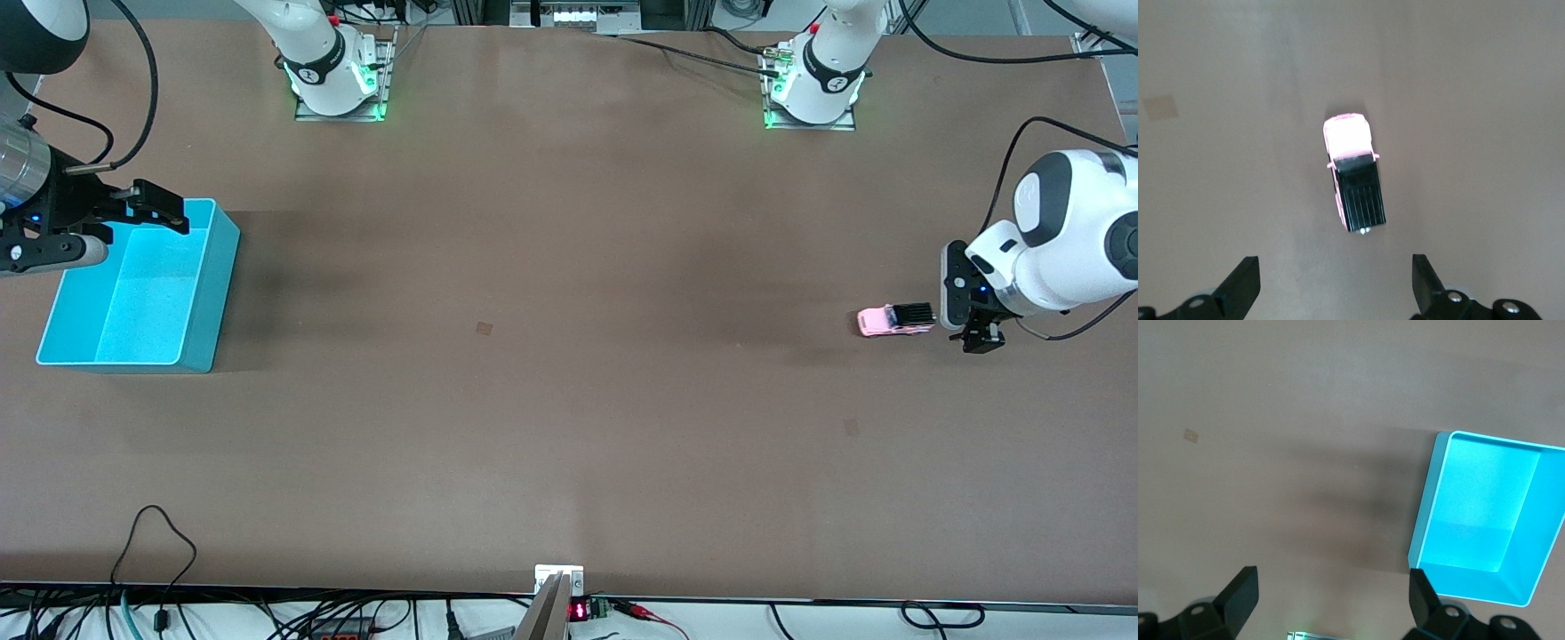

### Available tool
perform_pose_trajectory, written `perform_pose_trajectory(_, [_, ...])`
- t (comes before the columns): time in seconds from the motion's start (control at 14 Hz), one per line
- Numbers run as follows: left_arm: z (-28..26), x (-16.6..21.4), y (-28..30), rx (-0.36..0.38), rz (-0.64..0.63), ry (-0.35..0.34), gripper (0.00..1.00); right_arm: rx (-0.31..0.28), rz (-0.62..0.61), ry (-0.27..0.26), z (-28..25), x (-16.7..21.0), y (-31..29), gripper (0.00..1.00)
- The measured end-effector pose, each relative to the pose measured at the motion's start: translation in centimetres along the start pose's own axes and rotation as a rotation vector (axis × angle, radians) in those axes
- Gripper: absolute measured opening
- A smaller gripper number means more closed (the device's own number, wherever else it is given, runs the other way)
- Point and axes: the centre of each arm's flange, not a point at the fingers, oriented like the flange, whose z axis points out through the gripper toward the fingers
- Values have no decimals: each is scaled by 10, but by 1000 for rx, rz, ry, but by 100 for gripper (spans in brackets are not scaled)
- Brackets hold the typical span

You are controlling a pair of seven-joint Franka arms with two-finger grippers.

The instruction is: Wind and store pink jeep toy

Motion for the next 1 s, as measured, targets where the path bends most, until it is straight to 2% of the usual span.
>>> perform_pose_trajectory(0.22, [4, 16, -1, -7, 12, 26, 100, 0, 0, 0, 0, 0, 0, 100])
perform_pose_trajectory(0.57, [5, 73, -9, -11, 104, 21, 100, 0, 0, 0, 0, 0, 0, 100])
perform_pose_trajectory(1.0, [4, 80, -10, -10, 116, 19, 100, 0, 0, 0, 0, 0, 0, 100])
